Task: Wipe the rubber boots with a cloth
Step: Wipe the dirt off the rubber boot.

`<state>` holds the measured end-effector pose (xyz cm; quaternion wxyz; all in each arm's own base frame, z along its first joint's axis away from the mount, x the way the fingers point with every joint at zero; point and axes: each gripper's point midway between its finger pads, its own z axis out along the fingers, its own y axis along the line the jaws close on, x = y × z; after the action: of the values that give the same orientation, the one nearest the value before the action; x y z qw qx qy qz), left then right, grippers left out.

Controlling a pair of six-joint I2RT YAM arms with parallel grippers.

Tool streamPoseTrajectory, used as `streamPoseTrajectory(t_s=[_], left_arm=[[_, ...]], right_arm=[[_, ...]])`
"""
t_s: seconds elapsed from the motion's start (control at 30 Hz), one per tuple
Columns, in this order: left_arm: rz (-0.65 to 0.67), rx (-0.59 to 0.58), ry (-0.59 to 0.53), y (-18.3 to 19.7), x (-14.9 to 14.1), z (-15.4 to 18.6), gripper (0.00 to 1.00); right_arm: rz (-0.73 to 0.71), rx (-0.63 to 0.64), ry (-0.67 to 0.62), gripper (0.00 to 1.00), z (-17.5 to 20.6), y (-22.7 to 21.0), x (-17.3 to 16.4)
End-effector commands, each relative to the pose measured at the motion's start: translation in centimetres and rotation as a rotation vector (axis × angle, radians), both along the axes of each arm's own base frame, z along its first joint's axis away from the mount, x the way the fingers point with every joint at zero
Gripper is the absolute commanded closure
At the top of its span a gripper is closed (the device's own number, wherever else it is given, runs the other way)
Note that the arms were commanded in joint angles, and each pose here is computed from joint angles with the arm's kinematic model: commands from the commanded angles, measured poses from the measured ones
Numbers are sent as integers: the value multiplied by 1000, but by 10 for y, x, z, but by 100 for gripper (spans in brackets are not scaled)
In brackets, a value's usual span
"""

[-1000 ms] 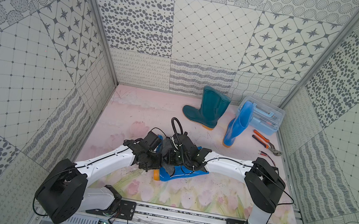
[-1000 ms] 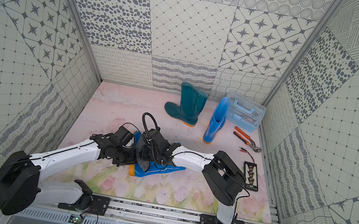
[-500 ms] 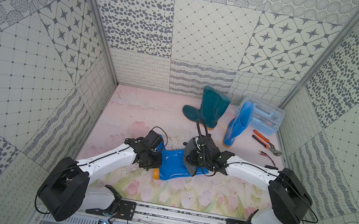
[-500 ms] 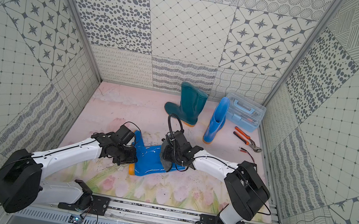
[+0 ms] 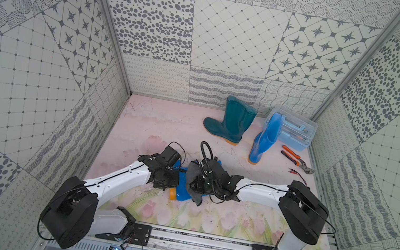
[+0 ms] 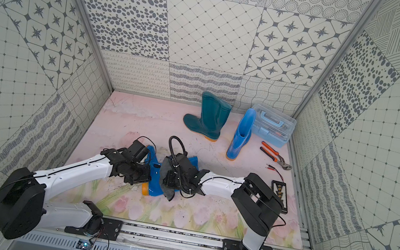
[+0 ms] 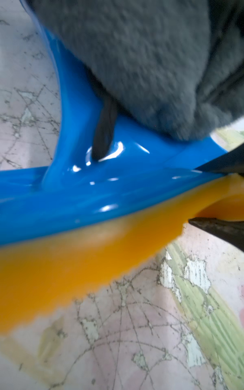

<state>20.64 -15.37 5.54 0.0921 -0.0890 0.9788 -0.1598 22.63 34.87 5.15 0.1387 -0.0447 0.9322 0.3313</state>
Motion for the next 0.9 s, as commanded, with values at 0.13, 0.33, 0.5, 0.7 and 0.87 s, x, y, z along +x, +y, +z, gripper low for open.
streamPoseTrajectory(t_s=[0.13, 0.33, 0.5, 0.7, 0.87], left_arm=[[22, -49, -69, -11, 21, 2, 100], [23, -72, -97, -17, 28, 7, 100], [-8, -91, -101, -22, 29, 15, 100], [-15, -78, -101, -18, 25, 14, 100], [-24, -73, -85, -18, 22, 11, 100]], right_arm=[[-163, -99, -35, 94, 6, -73, 18], [88, 14, -101, 94, 35, 40, -21], [209, 145, 10, 93, 15, 90, -54], [18, 0, 36, 94, -25, 1, -28], [-183, -152, 16, 94, -40, -100, -4]])
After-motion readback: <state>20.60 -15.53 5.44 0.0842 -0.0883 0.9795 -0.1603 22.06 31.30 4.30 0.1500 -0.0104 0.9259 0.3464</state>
